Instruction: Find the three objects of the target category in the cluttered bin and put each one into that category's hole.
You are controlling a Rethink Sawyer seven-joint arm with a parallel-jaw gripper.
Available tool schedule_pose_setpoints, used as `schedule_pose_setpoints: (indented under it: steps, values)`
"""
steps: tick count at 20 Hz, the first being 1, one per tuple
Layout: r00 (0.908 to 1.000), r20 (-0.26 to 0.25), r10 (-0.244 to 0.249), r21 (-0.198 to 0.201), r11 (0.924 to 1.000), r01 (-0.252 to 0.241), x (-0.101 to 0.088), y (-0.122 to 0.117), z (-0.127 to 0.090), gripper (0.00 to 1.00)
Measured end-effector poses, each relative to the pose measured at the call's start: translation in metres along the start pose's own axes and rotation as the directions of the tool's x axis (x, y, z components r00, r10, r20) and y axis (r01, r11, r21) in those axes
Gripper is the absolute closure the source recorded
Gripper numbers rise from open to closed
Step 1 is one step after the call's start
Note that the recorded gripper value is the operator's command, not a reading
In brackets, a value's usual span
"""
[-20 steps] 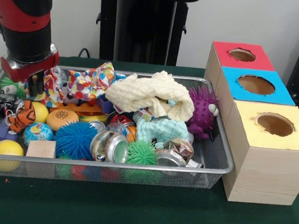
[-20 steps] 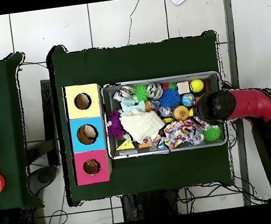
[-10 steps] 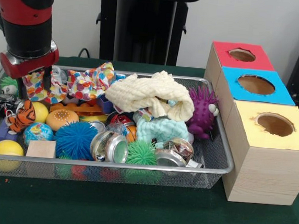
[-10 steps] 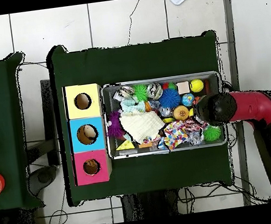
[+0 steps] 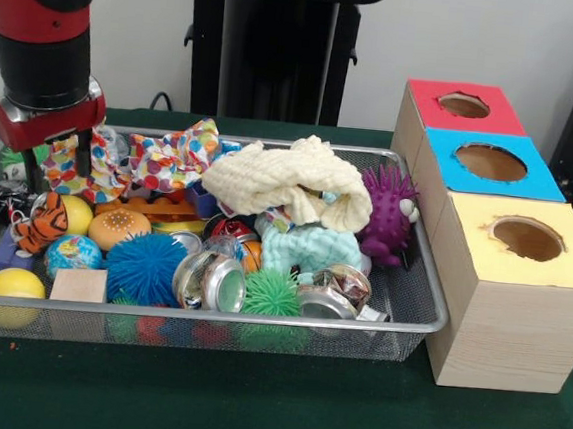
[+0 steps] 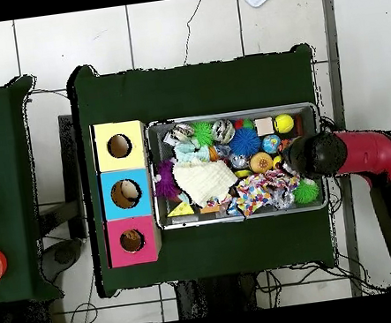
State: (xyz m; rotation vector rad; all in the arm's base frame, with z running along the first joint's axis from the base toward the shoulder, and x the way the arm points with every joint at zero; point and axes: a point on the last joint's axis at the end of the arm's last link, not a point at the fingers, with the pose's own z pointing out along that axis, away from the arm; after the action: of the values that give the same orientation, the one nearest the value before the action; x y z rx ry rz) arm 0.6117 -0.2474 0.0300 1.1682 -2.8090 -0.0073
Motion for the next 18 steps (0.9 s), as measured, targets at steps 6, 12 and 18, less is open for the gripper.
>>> schedule_pose_setpoints:
  steps: [6, 12, 18]
  values:
    - [0.9988, 0.046, 0.017, 0.015, 0.9997, -0.018, -0.017, -0.012, -0.016, 0.00]
    - [0.9975, 0.069, 0.017, 0.033, 0.9993, -0.019, -0.027, -0.017, -0.034, 0.00]
    - [0.9947, 0.101, 0.014, 0.048, 0.9987, -0.019, -0.041, -0.021, -0.054, 0.00]
